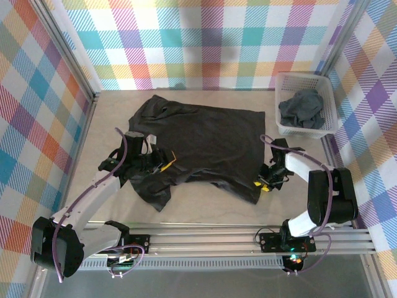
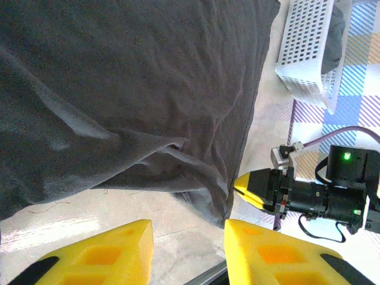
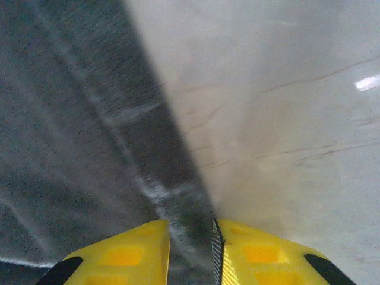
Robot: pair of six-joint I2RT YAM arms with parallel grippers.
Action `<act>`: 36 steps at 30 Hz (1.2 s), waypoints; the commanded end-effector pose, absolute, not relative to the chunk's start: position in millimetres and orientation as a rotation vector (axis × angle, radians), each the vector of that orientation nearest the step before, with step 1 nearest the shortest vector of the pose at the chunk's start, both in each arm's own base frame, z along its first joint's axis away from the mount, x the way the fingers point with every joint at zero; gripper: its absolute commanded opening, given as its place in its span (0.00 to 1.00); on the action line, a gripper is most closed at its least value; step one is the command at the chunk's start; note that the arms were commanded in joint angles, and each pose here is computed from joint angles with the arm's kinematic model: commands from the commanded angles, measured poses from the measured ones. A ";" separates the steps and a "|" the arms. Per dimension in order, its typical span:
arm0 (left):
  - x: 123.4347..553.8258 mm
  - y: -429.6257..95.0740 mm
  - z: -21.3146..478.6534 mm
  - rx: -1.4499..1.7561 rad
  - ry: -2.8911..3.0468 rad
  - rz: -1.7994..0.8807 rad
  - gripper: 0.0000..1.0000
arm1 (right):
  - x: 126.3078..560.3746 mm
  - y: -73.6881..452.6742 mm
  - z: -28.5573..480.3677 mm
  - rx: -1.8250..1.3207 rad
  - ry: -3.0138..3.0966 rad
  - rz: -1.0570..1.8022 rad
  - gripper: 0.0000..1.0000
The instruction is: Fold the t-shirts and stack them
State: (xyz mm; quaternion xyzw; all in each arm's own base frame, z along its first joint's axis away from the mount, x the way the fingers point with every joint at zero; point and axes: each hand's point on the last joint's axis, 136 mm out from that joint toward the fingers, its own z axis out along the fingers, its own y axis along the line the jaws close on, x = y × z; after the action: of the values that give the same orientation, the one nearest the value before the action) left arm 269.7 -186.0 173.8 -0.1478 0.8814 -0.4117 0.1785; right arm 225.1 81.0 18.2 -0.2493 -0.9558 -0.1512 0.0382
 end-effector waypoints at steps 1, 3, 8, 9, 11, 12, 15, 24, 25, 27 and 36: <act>270.7 -189.9 186.7 -0.391 2.460 -1.185 0.37 | 216.8 86.1 28.2 -0.752 -2.926 -0.450 0.28; 270.1 -189.8 186.2 -0.393 2.461 -1.186 0.37 | 210.9 83.5 26.4 -0.756 -2.918 -0.418 0.30; 270.1 -190.5 185.9 -0.389 2.463 -1.189 0.36 | 205.1 78.7 18.9 -0.742 -2.905 -0.354 0.36; 270.2 -190.8 186.2 -0.388 2.463 -1.191 0.36 | 205.2 78.1 18.8 -0.740 -2.905 -0.347 0.37; 271.2 -190.6 187.4 -0.387 2.460 -1.190 0.36 | 206.3 78.0 20.1 -0.733 -2.914 -0.348 0.38; 270.6 -190.7 187.6 -0.386 2.461 -1.190 0.36 | 205.4 78.3 20.4 -0.733 -2.912 -0.352 0.38; 270.0 -190.2 187.1 -0.385 2.463 -1.186 0.36 | 199.7 83.6 19.0 -0.726 -2.884 -0.375 0.40; 269.9 -189.7 186.2 -0.390 2.462 -1.184 0.35 | 186.4 88.1 17.0 -0.773 -2.851 -0.391 0.41; 270.5 -189.6 185.9 -0.391 2.462 -1.181 0.35 | 186.3 88.2 17.3 -0.777 -2.856 -0.396 0.41; 270.9 -189.8 184.9 -0.395 2.461 -1.183 0.35 | 187.7 89.1 17.2 -0.790 -2.863 -0.414 0.40; 271.3 -190.3 185.0 -0.396 2.457 -1.186 0.35 | 197.4 94.0 25.1 -0.825 -2.870 -0.457 0.28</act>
State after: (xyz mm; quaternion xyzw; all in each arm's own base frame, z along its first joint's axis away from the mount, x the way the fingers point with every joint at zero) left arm 269.8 -185.8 173.7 -0.1506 0.8810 -0.4117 0.1778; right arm 195.4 89.8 18.7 -0.2684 -0.9508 -0.1419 0.0621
